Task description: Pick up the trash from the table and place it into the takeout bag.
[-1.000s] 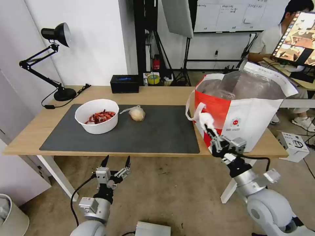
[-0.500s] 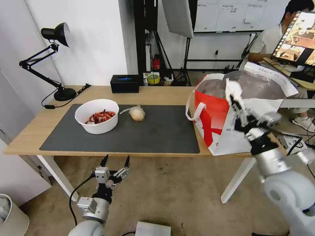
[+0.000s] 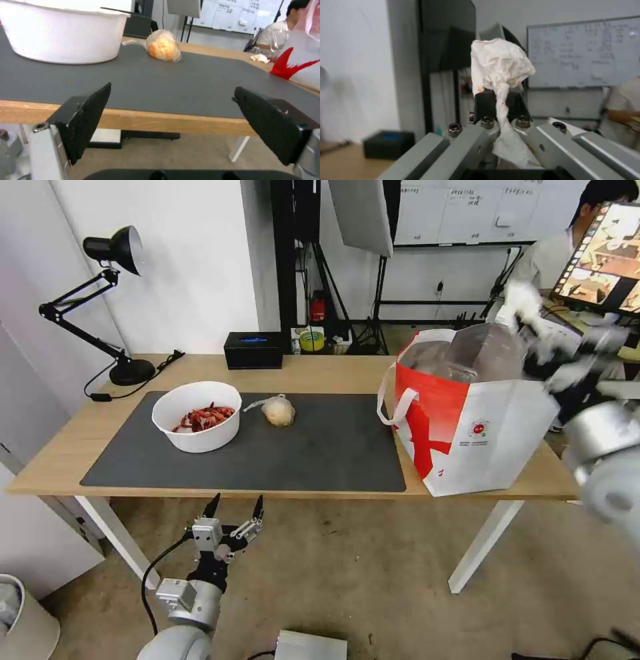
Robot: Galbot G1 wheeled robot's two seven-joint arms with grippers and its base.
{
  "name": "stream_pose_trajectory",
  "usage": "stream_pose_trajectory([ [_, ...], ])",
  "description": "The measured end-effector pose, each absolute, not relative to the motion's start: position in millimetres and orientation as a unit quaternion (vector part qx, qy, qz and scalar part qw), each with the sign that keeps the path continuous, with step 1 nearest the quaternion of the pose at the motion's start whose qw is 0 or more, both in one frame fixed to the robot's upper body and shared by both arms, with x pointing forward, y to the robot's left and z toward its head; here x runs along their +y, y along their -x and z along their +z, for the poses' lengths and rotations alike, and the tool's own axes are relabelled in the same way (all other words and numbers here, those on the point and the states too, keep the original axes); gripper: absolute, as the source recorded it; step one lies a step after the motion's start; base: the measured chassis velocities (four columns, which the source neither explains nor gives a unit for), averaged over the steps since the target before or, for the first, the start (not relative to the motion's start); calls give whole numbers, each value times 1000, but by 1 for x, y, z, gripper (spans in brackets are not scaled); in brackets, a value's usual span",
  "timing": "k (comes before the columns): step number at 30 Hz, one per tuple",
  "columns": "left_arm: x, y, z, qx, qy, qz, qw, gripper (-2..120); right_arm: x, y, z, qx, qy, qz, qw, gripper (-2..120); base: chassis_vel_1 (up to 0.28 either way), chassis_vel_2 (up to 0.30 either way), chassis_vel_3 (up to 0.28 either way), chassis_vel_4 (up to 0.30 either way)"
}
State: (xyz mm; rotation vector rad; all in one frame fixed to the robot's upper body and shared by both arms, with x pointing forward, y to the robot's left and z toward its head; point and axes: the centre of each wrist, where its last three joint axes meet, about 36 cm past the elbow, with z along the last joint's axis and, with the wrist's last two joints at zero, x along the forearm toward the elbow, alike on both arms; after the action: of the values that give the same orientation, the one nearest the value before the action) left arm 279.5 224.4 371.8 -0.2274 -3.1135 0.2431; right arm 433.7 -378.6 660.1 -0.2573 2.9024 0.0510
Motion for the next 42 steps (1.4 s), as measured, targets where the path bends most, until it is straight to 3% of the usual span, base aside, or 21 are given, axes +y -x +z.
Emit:
stream_pose_trajectory([
  [7,216,-282,372,-993,74,89,0,100,-400,-451,687,998,57,2,4,0,0,0,0,0],
  [12,214,-284,372,-993,74,91,-1,100,-405,-455,688,998,51,14,-26,0,0,0,0,0],
  [18,209,-287,366,-992,80,95,5,100,-409,-464,689,992,43,42,-108,0,0,0,0,0],
  [24,207,-288,366,-992,80,97,4,100,-408,-466,689,990,40,48,-123,0,0,0,0,0],
  [31,211,-286,366,-993,74,95,5,100,-408,-466,684,990,36,50,-128,30,0,0,0,0],
  [35,211,-285,366,-993,73,95,5,100,-408,-465,684,990,36,50,-126,39,0,0,0,0],
  [38,212,-283,368,-993,71,95,4,100,-406,-462,686,991,39,50,-119,56,0,0,0,0],
  [42,212,-282,369,-993,71,95,3,100,-405,-460,686,991,39,49,-116,64,0,0,0,0],
])
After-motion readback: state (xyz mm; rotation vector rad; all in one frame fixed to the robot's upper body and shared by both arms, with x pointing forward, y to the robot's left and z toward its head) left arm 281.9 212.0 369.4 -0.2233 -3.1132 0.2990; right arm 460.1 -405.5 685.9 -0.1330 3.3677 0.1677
